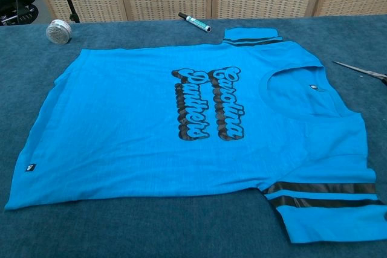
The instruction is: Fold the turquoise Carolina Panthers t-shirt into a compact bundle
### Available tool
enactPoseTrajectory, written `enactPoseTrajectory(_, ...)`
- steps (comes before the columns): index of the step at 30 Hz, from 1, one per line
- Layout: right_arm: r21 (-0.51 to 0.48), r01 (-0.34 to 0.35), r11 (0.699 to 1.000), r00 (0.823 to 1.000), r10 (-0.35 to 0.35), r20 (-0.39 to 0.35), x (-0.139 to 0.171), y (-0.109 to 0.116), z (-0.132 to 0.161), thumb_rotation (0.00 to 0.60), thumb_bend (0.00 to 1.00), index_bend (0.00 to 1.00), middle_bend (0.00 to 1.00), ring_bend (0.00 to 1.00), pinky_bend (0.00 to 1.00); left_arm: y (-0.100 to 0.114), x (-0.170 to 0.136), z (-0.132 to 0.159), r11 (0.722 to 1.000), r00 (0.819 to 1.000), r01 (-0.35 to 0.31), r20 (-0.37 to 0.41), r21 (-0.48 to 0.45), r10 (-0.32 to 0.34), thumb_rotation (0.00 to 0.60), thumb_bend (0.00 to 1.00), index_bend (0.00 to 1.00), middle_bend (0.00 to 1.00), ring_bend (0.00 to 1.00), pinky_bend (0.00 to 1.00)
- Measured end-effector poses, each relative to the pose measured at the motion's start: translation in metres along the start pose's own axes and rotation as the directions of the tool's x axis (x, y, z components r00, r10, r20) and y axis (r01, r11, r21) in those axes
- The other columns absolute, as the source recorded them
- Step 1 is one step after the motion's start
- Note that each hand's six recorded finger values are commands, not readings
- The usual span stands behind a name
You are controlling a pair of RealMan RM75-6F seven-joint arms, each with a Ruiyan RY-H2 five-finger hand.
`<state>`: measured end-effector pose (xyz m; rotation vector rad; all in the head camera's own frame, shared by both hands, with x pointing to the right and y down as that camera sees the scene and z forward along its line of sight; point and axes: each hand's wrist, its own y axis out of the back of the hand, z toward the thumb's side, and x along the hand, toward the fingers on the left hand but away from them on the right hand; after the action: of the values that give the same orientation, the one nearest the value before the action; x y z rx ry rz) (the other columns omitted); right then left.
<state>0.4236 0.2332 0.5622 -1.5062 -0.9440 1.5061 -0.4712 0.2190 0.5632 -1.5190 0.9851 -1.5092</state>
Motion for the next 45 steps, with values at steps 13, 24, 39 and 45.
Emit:
enactPoseTrajectory(13,-0.008,-0.062,0.998,0.981,0.059,-0.187,0.011,-0.009,0.029,0.6,0.0,0.05,0.0,0.0,0.0,0.0,0.0,0.0,1.0,1.0,-0.005,-0.005,0.001,0.005,0.6,0.0,0.0,0.0,0.0,0.0)
enactPoseTrajectory(24,0.16,-0.18,0.971,0.793,0.239,-0.56,0.049,-0.076,0.088,0.6,0.0,0.22,0.0,0.0,0.0,-0.004,0.002,-0.002,1.0,1.0,0.015,-0.018,-0.005,-0.015,0.6,0.0,0.0,0.0,0.0,0.0)
enactPoseTrajectory(39,0.215,-0.144,0.966,0.761,0.247,-0.599,0.04,-0.1,0.105,0.6,0.0,0.34,0.01,0.0,0.0,-0.004,0.003,-0.006,1.0,0.999,0.018,-0.031,-0.011,-0.018,0.6,0.0,0.0,0.0,0.0,0.0)
enactPoseTrajectory(45,0.234,-0.136,0.963,0.738,0.256,-0.625,0.044,-0.115,0.108,0.6,0.0,0.36,0.02,0.0,0.0,-0.006,0.003,-0.005,1.0,0.999,0.02,-0.034,-0.004,-0.02,0.6,0.0,0.0,0.0,0.0,0.0)
